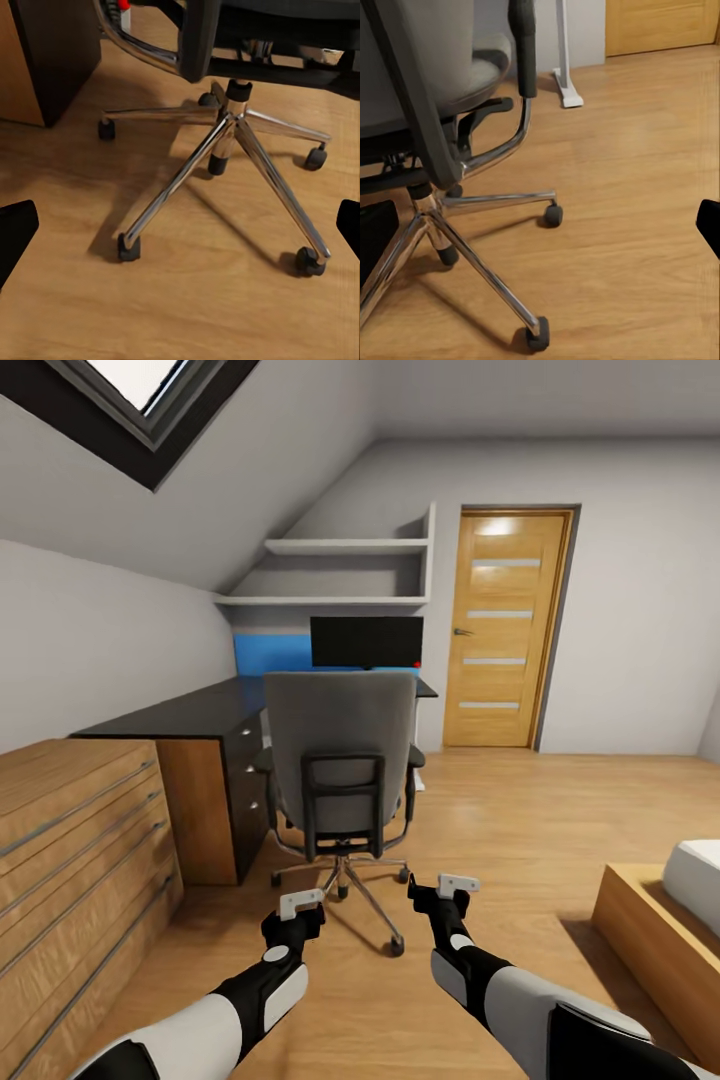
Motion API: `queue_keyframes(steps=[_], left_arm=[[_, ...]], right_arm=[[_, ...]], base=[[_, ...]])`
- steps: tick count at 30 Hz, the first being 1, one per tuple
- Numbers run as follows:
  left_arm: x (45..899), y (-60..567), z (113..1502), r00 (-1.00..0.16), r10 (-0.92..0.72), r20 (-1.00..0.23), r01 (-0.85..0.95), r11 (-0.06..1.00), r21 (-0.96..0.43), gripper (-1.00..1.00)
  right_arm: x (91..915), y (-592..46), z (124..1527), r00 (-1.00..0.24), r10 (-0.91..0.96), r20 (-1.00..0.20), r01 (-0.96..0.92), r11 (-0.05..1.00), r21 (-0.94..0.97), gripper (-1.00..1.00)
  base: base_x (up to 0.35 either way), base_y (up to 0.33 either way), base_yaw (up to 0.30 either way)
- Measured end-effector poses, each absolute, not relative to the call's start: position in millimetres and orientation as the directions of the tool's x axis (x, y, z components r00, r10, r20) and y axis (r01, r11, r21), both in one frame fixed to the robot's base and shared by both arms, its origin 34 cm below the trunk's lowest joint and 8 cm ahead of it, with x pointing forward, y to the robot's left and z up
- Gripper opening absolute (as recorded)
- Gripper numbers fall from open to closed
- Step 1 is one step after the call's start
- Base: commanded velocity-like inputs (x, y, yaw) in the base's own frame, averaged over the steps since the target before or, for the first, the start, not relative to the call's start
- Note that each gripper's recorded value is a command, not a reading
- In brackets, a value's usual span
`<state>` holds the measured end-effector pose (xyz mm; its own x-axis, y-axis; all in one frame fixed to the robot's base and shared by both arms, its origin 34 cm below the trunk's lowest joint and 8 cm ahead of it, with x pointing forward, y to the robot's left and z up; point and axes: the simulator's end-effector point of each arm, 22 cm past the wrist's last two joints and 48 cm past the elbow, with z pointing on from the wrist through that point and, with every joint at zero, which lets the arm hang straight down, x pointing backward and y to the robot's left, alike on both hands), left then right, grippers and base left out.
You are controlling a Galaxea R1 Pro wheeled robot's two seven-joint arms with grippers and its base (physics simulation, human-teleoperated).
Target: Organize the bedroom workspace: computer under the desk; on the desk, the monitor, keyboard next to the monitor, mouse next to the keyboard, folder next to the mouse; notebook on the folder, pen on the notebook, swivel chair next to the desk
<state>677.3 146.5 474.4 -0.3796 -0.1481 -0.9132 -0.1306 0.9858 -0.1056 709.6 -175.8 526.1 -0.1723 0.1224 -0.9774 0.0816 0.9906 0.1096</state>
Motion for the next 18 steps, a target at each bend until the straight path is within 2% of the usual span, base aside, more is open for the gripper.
queue_keyframes(steps=[7, 18], left_arm=[[677, 148, 474, -0.38, -0.149, -0.913, -0.133, 0.986, -0.105, 1.0], [677, 148, 474, -0.379, -0.15, -0.913, -0.134, 0.985, -0.106, 1.0]], right_arm=[[709, -172, 526, -0.172, 0.114, -0.978, 0.067, 0.992, 0.104, 1.0], [701, -155, 516, -0.177, 0.005, -0.984, -0.02, 1.0, 0.009, 1.0]], base=[[0.219, 0.17, 0.0], [0.052, 0.036, 0.0]])
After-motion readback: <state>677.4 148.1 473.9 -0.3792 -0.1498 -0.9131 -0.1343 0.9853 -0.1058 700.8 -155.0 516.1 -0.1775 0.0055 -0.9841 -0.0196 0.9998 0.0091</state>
